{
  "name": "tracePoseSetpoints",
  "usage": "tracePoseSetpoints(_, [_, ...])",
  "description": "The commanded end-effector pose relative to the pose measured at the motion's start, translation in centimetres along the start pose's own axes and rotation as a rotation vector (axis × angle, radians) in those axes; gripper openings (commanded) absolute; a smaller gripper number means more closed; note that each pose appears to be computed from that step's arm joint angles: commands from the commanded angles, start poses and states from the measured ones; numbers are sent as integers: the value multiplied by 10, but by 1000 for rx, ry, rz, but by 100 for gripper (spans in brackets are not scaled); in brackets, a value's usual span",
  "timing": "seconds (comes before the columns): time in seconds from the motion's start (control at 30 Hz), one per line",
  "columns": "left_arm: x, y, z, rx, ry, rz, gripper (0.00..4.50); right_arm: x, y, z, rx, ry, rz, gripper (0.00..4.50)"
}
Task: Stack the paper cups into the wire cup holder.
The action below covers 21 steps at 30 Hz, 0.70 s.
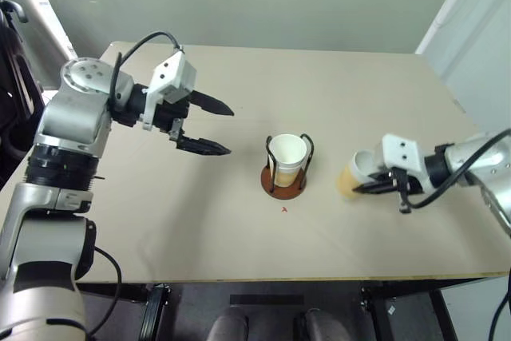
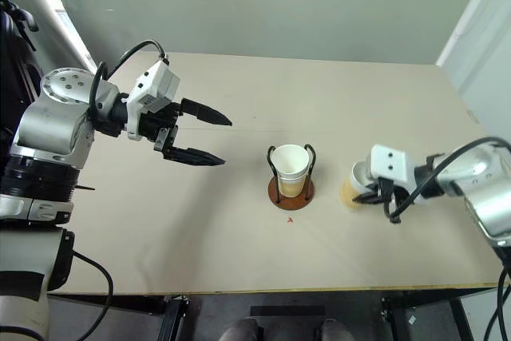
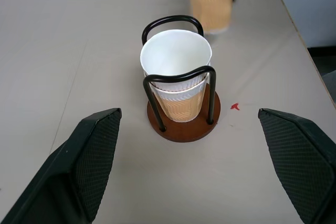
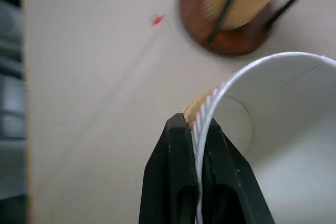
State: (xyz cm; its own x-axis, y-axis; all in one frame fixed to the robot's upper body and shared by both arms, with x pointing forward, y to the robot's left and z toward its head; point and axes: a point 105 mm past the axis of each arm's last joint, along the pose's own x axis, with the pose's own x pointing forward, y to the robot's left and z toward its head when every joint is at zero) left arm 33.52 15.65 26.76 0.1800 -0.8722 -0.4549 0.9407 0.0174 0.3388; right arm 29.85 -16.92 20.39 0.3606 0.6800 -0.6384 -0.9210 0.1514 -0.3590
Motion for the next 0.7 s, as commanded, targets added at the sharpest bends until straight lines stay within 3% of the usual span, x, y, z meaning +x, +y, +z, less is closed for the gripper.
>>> tracePoseSetpoints(0.03, [-8,-2,8,42,-10,-5,450,-15,-20,21,-57,-53,-77,4])
tracePoseSetpoints(0.23, [-5,-5,8,37,-11,-17,450,-23,-45,69,-162,-163,-136,4])
tracePoseSetpoints(0.4, [-3,-5,9,36,-15,-21,450,-15,-46,102,-220,-247,-109,4])
tracePoseSetpoints(0.7, [0,-6,10,34,-15,-31,450,10,-25,124,-251,-312,11,4])
